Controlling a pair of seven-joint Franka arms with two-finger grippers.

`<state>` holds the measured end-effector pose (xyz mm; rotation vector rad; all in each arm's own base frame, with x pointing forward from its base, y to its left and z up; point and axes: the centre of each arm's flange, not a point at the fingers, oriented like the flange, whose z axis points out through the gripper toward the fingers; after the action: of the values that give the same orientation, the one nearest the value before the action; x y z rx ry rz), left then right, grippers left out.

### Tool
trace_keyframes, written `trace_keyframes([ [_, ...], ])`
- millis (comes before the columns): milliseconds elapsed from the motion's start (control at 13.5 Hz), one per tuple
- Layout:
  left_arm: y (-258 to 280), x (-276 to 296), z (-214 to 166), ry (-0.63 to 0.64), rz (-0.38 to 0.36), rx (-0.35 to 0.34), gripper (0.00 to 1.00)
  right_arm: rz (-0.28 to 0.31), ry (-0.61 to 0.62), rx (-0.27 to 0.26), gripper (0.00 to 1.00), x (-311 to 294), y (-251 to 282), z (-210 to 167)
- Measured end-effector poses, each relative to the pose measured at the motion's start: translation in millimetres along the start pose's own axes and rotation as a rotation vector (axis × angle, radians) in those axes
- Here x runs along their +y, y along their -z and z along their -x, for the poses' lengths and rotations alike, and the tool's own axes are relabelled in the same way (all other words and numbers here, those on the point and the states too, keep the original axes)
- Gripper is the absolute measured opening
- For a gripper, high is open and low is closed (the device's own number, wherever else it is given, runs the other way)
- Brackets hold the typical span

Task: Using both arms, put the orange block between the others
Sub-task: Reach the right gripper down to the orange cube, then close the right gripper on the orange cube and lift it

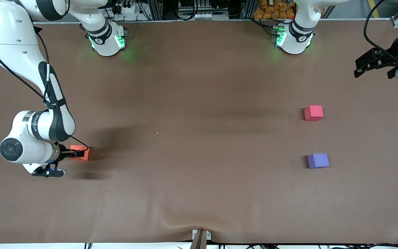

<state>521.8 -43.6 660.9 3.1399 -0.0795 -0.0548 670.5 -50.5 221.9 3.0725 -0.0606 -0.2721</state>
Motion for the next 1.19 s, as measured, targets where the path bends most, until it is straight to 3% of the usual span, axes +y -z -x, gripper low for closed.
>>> trace_keyframes([
  [297, -1.7, 0.8, -1.0, -0.001, 0.000, -0.003, 1.00, -0.001, 0.008, -0.033, 1.00, -5.6, -14.4, 7.1],
  [520, -2.0, 0.1, -1.3, 0.000, 0.000, -0.004, 1.00, 0.000, 0.013, -0.017, 1.00, -9.1, -17.3, 5.4],
  [594, -1.9, 0.1, -1.4, 0.000, 0.000, -0.004, 1.00, 0.001, 0.012, 0.007, 0.93, -8.5, -16.6, 2.6],
  [816, -1.1, -0.3, -1.4, 0.001, 0.000, -0.002, 1.00, 0.003, 0.009, 0.033, 0.59, -6.1, -17.3, -0.6],
  [1188, -1.5, -2.3, -1.7, 0.004, 0.000, -0.002, 1.00, 0.002, 0.012, 0.034, 0.56, -8.0, -13.2, -1.6],
])
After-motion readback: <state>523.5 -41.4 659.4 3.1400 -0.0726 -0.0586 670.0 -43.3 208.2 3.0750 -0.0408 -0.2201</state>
